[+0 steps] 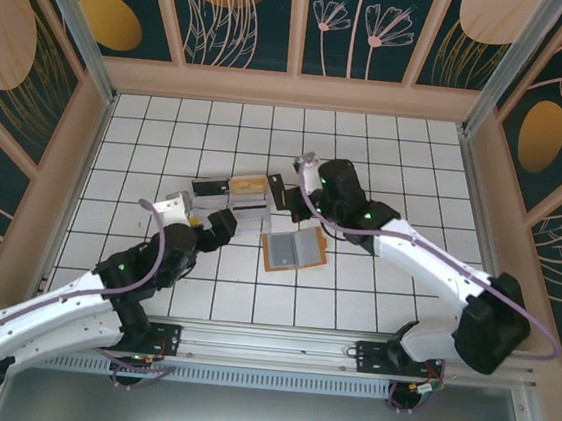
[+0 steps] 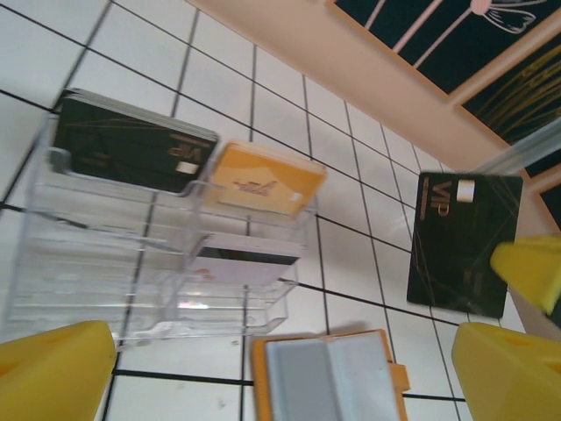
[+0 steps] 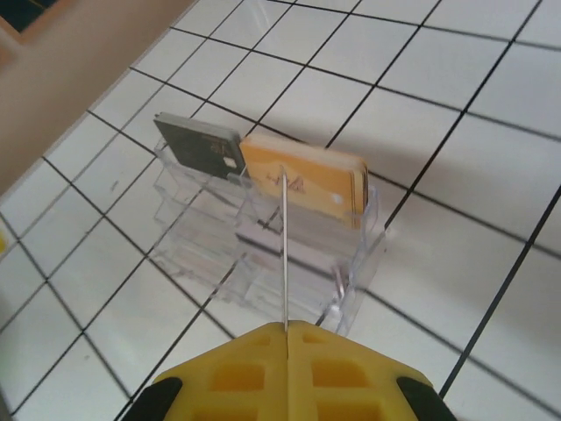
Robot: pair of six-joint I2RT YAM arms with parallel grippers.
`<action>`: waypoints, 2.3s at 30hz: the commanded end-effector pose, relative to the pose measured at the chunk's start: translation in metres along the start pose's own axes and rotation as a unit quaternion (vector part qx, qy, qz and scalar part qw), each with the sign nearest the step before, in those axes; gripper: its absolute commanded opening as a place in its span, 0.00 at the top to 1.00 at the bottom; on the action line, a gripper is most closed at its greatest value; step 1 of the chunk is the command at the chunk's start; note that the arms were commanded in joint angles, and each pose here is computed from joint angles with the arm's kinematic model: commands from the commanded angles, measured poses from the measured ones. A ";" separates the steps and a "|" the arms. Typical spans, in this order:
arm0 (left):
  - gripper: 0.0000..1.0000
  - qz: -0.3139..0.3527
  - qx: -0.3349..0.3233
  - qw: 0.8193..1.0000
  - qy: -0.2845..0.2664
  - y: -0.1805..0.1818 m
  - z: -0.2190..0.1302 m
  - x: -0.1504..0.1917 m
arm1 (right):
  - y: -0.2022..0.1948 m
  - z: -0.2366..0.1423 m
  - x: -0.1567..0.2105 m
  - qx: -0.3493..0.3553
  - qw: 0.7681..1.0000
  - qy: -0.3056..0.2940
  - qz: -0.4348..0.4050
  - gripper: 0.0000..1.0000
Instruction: Take the credit cards out of the card holder
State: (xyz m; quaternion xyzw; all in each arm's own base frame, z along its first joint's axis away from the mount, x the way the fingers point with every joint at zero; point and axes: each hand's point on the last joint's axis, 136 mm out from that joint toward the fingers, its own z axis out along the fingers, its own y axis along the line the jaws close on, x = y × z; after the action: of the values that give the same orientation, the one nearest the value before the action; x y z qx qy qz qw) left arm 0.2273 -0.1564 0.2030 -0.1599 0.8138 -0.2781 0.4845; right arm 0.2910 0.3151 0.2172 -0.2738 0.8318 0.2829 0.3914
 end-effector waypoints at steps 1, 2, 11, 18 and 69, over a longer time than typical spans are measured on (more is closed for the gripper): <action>0.01 0.008 -0.046 0.999 -0.015 0.031 -0.012 -0.004 | 0.003 0.014 -0.019 0.023 0.994 0.018 -0.110 1.00; 0.01 0.007 -0.048 0.999 -0.019 0.034 -0.016 -0.006 | 0.005 0.020 -0.022 0.019 0.992 0.024 -0.124 1.00; 0.01 0.015 -0.068 0.997 -0.040 0.050 -0.042 -0.027 | 0.037 0.072 -0.051 -0.003 0.952 0.069 -0.298 1.00; 0.01 0.017 -0.110 0.993 -0.051 0.067 -0.054 -0.036 | 0.070 0.093 -0.036 -0.006 0.892 0.089 -0.443 1.00; 0.01 -0.061 -0.113 0.985 -0.113 0.088 -0.088 -0.064 | 0.094 0.161 -0.008 -0.025 0.800 0.109 -0.590 1.00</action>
State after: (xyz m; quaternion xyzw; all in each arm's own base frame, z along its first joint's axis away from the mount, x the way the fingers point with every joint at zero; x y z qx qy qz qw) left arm 0.1824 -0.0313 0.2259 -0.2882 0.7716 -0.2025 0.5296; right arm 0.3171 0.4841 0.1550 -0.7462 0.5462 -0.0215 0.3799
